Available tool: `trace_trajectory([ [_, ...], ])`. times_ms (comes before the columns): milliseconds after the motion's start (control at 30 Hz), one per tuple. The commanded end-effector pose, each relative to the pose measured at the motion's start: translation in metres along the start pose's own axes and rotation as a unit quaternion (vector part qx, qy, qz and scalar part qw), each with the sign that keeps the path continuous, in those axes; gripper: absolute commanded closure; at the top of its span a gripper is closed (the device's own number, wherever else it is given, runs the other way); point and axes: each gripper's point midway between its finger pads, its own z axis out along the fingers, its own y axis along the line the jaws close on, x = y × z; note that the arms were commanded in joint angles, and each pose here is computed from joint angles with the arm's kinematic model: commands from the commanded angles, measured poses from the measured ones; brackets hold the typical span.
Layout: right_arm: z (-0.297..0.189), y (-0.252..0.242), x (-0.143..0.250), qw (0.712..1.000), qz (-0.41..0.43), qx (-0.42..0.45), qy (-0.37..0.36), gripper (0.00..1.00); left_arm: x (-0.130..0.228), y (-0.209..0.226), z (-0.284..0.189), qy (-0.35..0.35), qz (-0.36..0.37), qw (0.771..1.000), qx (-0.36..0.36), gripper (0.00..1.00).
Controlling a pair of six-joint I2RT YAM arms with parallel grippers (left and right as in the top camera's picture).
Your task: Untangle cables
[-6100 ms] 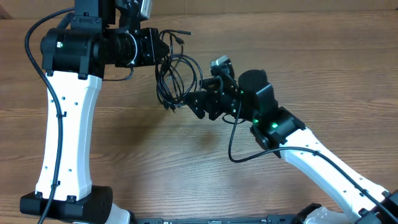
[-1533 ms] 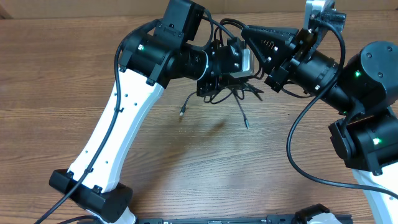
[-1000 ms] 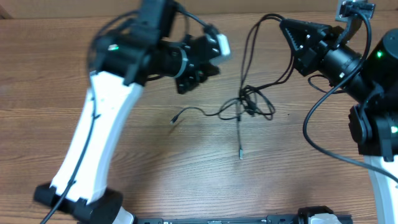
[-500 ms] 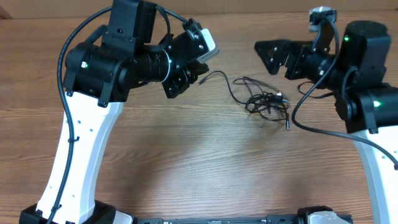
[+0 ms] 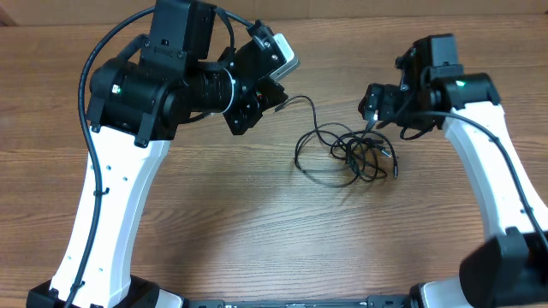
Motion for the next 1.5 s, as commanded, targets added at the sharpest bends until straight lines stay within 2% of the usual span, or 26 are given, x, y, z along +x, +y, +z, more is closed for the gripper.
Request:
trace_trajectory([
  [0,0.022,-0.010,0.008,0.998,0.052,0.029,0.035,0.07,-0.003,-0.002,-0.002,-0.002,-0.006,1.000,-0.001,0.87],
  [100,0.036,0.003,0.016,0.994,0.085,0.003,0.064,0.07,-0.003,-0.002,-0.002,-0.003,-0.006,1.000,0.000,0.88],
  [167,0.040,0.024,0.020,0.992,0.086,-0.046,0.081,0.09,-0.003,-0.002,-0.002,-0.002,-0.006,1.000,0.000,0.88],
  [267,0.037,0.044,0.025,0.982,0.126,-0.090,0.104,0.16,-0.002,-0.003,-0.001,0.001,-0.008,1.000,0.001,0.88],
  [333,0.036,0.043,0.033,0.975,0.171,-0.078,0.120,0.25,0.000,-0.004,-0.002,0.003,-0.011,1.000,0.002,0.88],
  [367,0.037,0.040,0.037,0.972,0.190,-0.063,0.126,0.26,0.000,-0.004,-0.002,0.003,-0.014,1.000,0.003,0.88],
  [533,0.041,0.020,0.063,0.955,0.256,0.025,0.149,0.27,0.001,-0.005,-0.001,0.005,-0.025,1.000,0.004,0.89],
  [667,0.056,0.020,0.103,0.942,0.267,0.066,0.191,0.29,0.003,-0.006,-0.002,0.009,-0.027,1.000,0.006,0.88],
  [867,0.089,0.024,0.146,0.934,0.278,0.095,0.201,0.29,0.007,-0.008,-0.002,0.017,-0.034,0.999,0.010,0.89],
  [1100,0.111,0.022,0.144,0.943,0.274,0.080,0.168,0.38,0.017,-0.007,-0.002,0.039,-0.044,0.998,0.002,0.91],
  [1200,0.114,0.018,0.139,0.947,0.271,0.086,0.151,0.39,0.019,-0.009,-0.002,0.044,-0.047,0.998,0.005,0.91],
  [1267,0.115,0.017,0.136,0.949,0.268,0.086,0.143,0.48,0.020,-0.009,-0.003,0.046,-0.048,0.998,0.006,0.91],
  [1300,0.115,0.017,0.134,0.950,0.267,0.085,0.139,0.63,0.021,-0.009,-0.003,0.047,-0.049,0.998,0.006,0.91],
  [1333,0.116,0.018,0.132,0.950,0.267,0.083,0.136,0.86,0.021,-0.010,-0.003,0.047,-0.049,0.998,0.006,0.91],
  [1367,0.116,0.019,0.131,0.951,0.267,0.081,0.134,0.96,0.021,-0.010,-0.003,0.047,-0.049,0.998,0.007,0.91],
  [1467,0.119,0.027,0.125,0.965,0.223,0.052,0.131,0.96,0.023,-0.011,-0.003,0.051,-0.052,0.997,0.008,0.91],
])
